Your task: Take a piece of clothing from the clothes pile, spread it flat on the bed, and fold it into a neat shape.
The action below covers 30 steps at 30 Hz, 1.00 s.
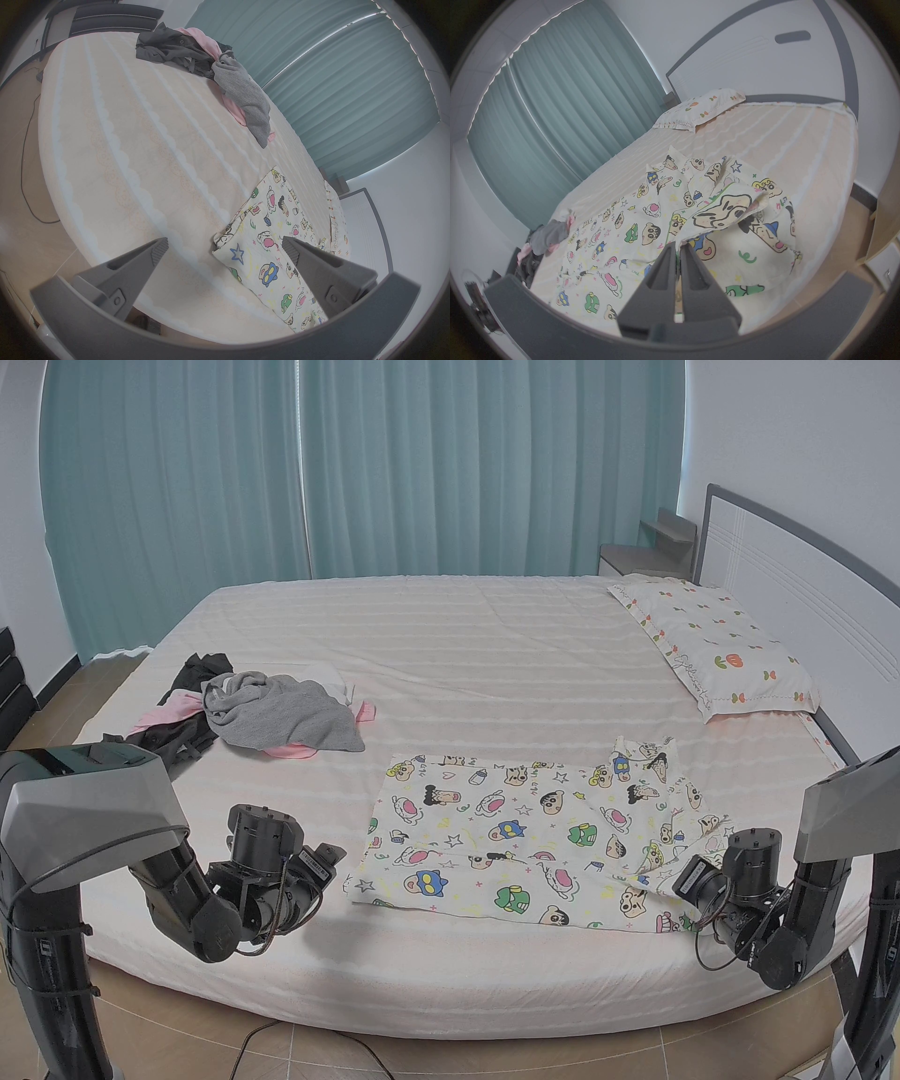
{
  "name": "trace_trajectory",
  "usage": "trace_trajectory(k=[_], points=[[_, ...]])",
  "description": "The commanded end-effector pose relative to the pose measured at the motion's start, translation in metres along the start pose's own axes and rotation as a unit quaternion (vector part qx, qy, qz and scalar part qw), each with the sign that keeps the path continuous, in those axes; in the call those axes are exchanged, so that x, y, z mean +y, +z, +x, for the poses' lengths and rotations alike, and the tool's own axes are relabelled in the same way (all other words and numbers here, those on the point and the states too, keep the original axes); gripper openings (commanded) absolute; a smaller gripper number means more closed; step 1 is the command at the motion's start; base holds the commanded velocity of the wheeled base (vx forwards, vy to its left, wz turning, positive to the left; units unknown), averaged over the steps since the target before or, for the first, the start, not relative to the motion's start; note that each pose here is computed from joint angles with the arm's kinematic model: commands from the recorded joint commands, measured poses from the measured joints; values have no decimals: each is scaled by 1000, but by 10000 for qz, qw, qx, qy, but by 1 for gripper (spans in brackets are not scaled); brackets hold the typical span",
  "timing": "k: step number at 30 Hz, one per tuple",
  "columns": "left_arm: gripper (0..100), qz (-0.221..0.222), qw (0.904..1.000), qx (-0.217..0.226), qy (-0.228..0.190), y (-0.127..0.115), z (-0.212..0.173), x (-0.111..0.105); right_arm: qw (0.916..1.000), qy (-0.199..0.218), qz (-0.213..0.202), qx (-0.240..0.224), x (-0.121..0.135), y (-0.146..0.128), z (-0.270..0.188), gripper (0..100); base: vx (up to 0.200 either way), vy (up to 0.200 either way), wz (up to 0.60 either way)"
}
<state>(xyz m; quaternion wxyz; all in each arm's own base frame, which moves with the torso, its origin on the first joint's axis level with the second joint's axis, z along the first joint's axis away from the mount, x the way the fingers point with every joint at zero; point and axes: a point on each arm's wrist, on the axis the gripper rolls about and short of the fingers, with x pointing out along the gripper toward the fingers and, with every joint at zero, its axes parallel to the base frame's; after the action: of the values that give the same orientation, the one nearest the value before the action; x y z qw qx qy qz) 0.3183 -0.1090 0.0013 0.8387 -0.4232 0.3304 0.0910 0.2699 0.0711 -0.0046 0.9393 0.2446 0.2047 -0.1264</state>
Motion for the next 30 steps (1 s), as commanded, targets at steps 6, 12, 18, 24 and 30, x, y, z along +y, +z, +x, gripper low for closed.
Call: trace_trajectory(k=[6, 12, 18, 24, 30], points=[[100, -1, 10000, -3, 8, 0, 0, 0, 9992, -101, -399, 8, 6, -11, -16, 0, 0, 0, 0], [100, 4, 10000, 2, 5, -1, 0, 0, 9985, -188, -511, 61, 3, -14, -20, 0, 0, 0, 0], [100, -1, 10000, -3, 8, 0, 0, 0, 9972, -128, -688, 266, 4, -26, -25, 0, 0, 0, 0], [100, 0, 10000, 7, 12, 0, 1, 1, 9963, -162, -760, 357, 2, -30, -28, 100, 0, 0, 0], [100, 0, 10000, 0, 15, 0, 1, 1, 9947, -132, -895, 489, 0, -35, -35, 100, 0, 0, 0]])
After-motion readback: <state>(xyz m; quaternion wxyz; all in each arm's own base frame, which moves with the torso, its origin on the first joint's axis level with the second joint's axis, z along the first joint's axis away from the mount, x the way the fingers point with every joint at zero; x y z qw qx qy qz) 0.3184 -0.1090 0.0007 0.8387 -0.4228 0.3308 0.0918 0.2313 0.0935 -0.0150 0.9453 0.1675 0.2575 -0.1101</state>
